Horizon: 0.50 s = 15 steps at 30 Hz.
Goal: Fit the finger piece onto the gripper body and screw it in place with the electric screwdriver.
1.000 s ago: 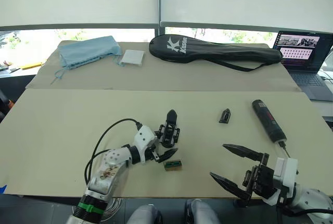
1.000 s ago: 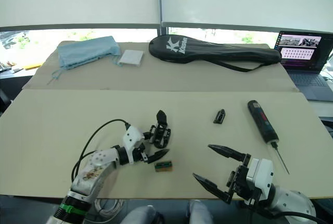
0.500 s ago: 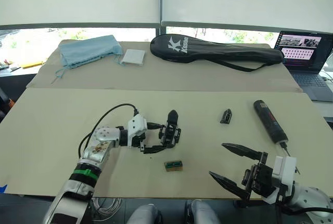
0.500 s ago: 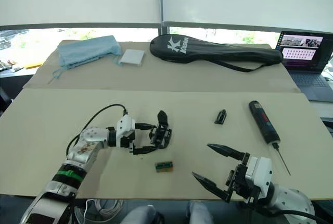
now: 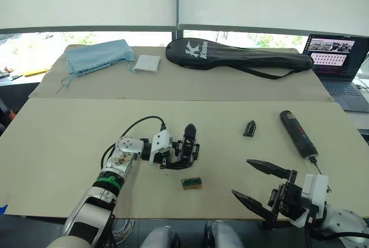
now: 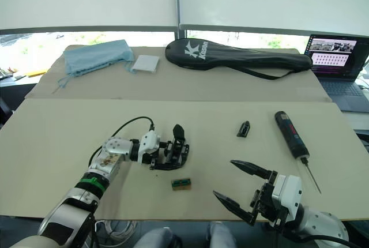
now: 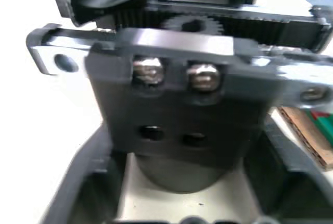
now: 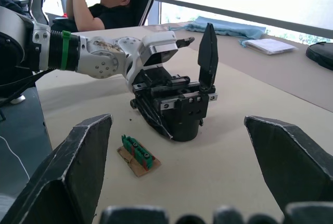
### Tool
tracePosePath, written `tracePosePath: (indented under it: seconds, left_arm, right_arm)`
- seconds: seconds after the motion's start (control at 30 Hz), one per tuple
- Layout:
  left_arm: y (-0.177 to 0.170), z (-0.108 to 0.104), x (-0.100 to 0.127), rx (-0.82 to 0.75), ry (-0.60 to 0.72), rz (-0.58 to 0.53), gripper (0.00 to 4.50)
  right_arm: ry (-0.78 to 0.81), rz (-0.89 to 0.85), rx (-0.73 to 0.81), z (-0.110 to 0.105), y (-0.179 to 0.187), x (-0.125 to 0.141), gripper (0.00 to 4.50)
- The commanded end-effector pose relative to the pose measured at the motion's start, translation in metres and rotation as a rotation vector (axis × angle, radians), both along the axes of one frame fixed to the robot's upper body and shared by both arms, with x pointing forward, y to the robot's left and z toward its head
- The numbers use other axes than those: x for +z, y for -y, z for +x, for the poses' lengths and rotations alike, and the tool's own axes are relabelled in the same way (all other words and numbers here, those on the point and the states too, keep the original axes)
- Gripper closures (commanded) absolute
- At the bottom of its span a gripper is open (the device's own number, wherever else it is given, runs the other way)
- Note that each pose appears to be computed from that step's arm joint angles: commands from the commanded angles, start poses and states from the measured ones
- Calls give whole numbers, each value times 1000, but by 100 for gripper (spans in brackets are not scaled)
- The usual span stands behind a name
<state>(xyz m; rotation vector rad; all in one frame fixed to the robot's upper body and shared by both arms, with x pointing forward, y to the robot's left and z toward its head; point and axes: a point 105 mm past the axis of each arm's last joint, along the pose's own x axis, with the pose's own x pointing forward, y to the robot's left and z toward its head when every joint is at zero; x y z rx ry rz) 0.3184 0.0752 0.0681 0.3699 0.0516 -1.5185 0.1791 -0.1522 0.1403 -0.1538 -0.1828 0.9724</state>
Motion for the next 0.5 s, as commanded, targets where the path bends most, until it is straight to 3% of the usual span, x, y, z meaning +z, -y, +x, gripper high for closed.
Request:
tracePosePath:
  seconds: [0.03,0.33,0.5]
  left_arm:
    - [-6,2,-2,29,-18,0,216]
    - [-4,6,5,55,-19,-18,216]
    - [-8,2,-3,31,-28,37,216]
  right_arm:
    - [48,-2,12,-3,-4,10,0]
    - [50,-4,20,-2,-5,9,0]
    - [51,-3,20,-2,-5,9,0]
